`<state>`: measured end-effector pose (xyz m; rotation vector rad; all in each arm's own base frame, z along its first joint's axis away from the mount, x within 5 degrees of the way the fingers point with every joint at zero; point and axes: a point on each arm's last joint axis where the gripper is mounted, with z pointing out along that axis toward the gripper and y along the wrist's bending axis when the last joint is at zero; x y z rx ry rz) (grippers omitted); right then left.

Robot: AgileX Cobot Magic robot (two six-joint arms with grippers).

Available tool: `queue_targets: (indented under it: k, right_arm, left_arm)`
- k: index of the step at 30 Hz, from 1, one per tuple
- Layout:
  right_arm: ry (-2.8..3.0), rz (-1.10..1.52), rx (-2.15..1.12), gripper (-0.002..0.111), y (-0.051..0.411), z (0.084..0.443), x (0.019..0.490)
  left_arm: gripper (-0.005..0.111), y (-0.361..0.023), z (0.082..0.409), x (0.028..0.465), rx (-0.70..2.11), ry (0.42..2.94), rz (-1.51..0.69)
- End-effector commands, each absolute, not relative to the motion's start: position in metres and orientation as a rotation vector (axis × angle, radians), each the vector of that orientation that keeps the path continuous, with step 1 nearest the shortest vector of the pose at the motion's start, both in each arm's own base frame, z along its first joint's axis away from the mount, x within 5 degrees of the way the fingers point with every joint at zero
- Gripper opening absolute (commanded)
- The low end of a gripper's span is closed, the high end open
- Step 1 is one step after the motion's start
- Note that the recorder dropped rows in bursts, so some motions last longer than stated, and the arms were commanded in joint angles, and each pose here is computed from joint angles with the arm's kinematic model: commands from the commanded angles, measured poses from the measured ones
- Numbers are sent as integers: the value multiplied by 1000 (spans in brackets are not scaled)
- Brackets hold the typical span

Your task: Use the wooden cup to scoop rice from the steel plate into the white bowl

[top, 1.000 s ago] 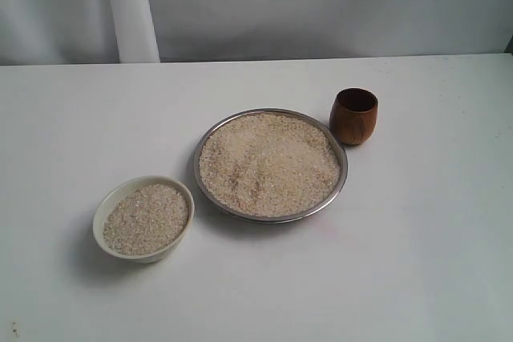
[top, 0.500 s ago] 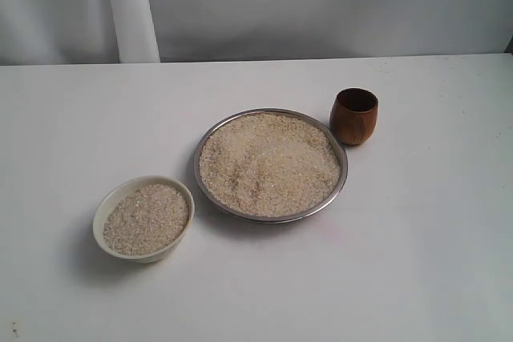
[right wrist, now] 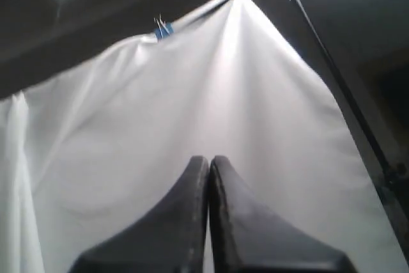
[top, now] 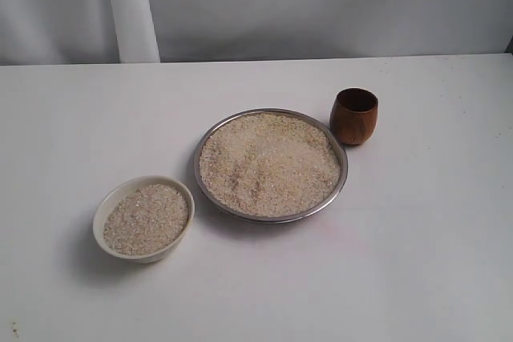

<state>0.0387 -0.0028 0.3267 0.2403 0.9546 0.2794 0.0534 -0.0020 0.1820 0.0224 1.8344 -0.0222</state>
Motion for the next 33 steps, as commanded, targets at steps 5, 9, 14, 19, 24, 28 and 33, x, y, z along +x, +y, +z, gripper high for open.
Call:
queue_targets:
  k: [5,9,14,19,24,28,33]
  right_arm:
    - [1432,31,153,0,-8,411,94]
    - [1633,-80,-33,0,-1,430,124]
    - [1859,-69,-253,0,16,431,167]
    - [2018,-28,-305,0,25,405,214]
    - [2120,66,-265,0,33,370,260]
    - [2185,102,-228,0,39,332,301]
    - [2230,63,-271,0,42,287,338]
  left_arm:
    - [0,-2,182,53,21,1828,-26]
    - [0,-2,182,53,21,1828,-26]
    - [0,-2,182,53,21,1828,-26]
    - [0,-2,182,53,21,1828,-26]
    - [0,-2,182,53,21,1828,-26]
    - [0,-2,182,53,21,1828,-26]
    - [0,-2,182,53,21,1828,-26]
